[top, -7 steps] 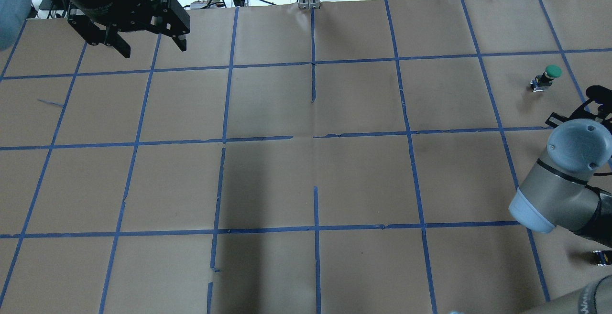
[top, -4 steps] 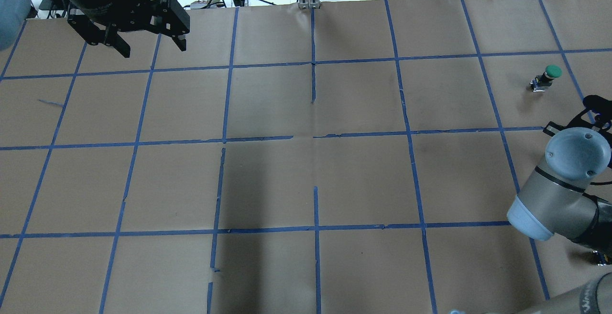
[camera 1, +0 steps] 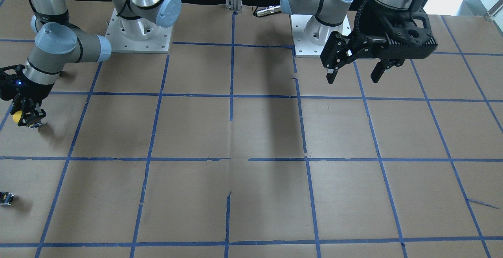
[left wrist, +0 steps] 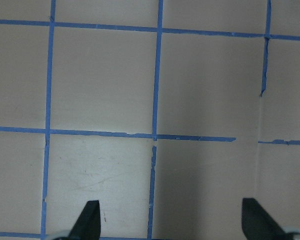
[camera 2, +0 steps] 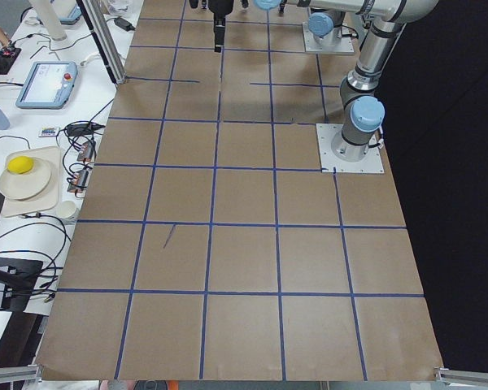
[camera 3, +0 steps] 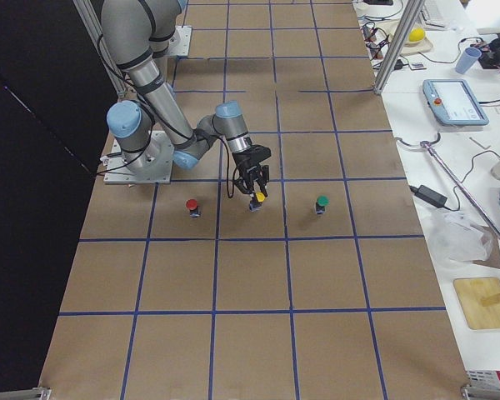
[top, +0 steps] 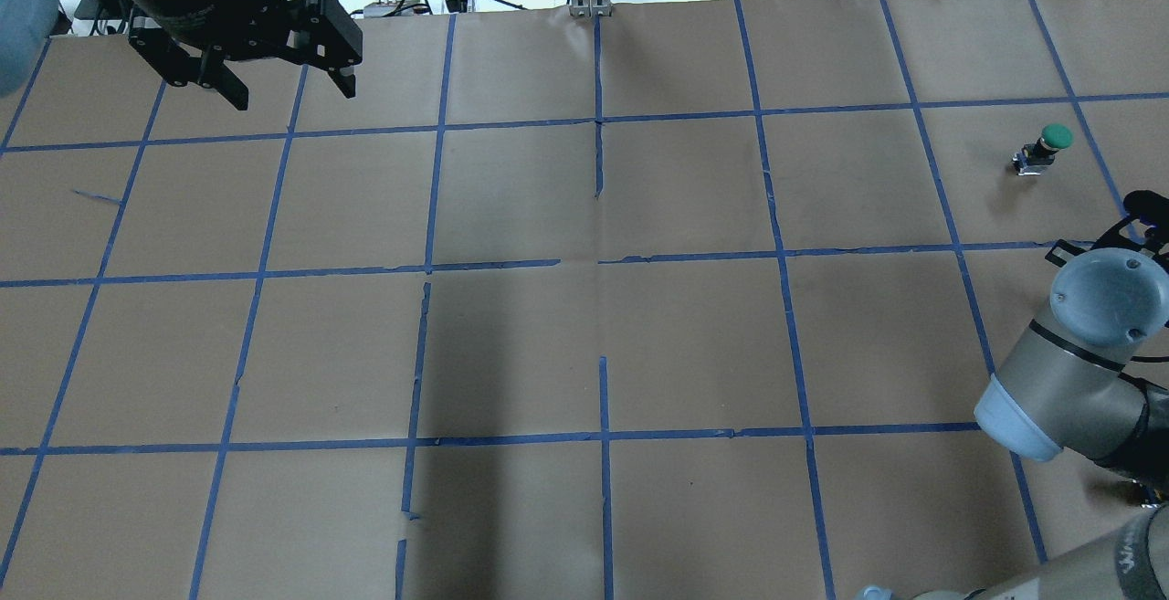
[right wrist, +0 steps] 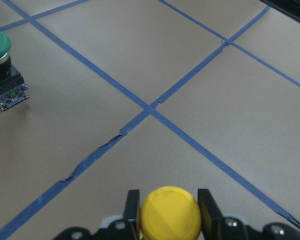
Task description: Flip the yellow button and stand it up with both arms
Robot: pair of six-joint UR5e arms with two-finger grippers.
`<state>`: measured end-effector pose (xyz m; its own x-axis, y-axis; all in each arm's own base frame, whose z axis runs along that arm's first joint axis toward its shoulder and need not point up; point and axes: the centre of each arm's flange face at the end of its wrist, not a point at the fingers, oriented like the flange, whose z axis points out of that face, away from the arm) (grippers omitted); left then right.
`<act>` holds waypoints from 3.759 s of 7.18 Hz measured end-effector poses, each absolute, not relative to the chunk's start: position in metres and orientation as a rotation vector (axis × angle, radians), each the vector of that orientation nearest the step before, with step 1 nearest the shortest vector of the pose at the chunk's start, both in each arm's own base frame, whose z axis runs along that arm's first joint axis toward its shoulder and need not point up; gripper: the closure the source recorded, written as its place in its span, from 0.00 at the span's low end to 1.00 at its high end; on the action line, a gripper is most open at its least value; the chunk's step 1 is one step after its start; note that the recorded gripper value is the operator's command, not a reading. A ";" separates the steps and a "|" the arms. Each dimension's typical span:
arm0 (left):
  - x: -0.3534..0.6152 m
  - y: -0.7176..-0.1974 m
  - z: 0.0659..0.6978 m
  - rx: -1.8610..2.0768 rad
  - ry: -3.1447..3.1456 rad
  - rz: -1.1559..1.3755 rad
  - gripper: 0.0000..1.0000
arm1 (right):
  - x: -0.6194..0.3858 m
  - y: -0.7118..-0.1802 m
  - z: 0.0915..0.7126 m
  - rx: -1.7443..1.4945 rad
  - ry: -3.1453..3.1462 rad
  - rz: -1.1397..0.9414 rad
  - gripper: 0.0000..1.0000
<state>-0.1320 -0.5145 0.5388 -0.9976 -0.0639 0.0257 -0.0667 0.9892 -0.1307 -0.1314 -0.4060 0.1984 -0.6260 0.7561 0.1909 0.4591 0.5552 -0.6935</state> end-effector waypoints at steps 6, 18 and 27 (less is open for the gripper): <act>-0.131 -0.515 0.539 0.104 -3.110 0.206 0.00 | -0.133 -0.405 0.191 -1.002 -2.309 0.832 0.04; -0.131 -0.515 0.539 0.104 -3.110 0.206 0.00 | -0.138 -0.434 0.296 -0.985 -2.525 0.542 0.00; -0.131 -0.516 0.538 0.104 -3.110 0.203 0.00 | 0.028 -0.509 0.444 -0.506 -2.999 -0.018 0.00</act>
